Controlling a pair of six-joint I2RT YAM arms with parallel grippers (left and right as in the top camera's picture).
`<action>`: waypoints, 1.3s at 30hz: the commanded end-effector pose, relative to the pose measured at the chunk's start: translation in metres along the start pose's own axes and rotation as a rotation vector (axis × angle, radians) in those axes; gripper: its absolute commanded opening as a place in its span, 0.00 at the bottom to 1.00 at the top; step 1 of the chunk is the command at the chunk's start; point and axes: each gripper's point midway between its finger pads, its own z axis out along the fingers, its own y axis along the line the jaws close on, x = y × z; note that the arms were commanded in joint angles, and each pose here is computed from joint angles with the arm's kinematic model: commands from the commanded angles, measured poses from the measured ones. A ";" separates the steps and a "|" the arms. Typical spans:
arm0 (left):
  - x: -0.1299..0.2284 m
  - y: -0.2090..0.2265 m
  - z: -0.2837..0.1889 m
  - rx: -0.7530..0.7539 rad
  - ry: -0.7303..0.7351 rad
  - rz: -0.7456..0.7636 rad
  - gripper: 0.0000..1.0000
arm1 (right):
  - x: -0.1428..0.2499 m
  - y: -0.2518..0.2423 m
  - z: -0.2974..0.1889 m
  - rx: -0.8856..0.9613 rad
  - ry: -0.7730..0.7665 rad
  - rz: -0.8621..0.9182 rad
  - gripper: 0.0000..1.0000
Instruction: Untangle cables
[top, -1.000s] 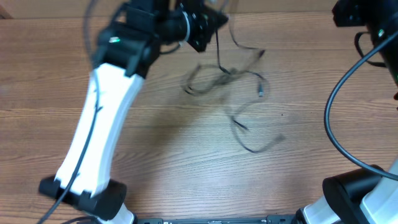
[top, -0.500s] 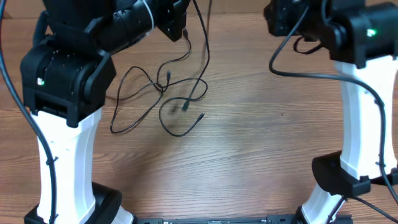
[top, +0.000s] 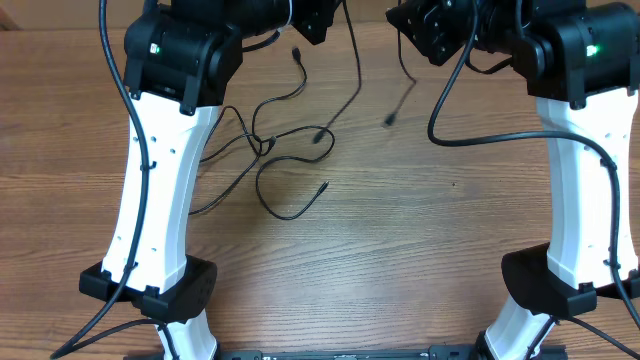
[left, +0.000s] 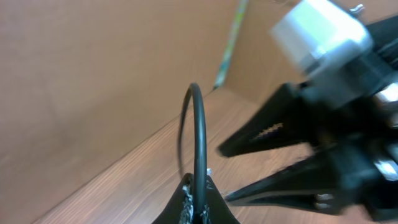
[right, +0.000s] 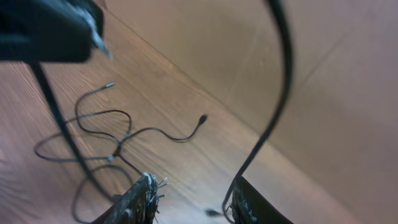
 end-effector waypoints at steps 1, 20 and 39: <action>-0.022 -0.031 -0.026 0.175 -0.065 -0.014 0.04 | -0.020 0.004 -0.022 0.018 -0.080 -0.189 0.37; -0.027 -0.036 -0.055 0.359 -0.074 -0.078 0.04 | -0.030 0.009 0.026 -0.085 -0.139 -0.214 0.17; 0.037 0.104 -0.067 -0.569 0.162 -0.061 1.00 | -0.027 -0.093 -0.002 0.236 -0.175 0.099 0.04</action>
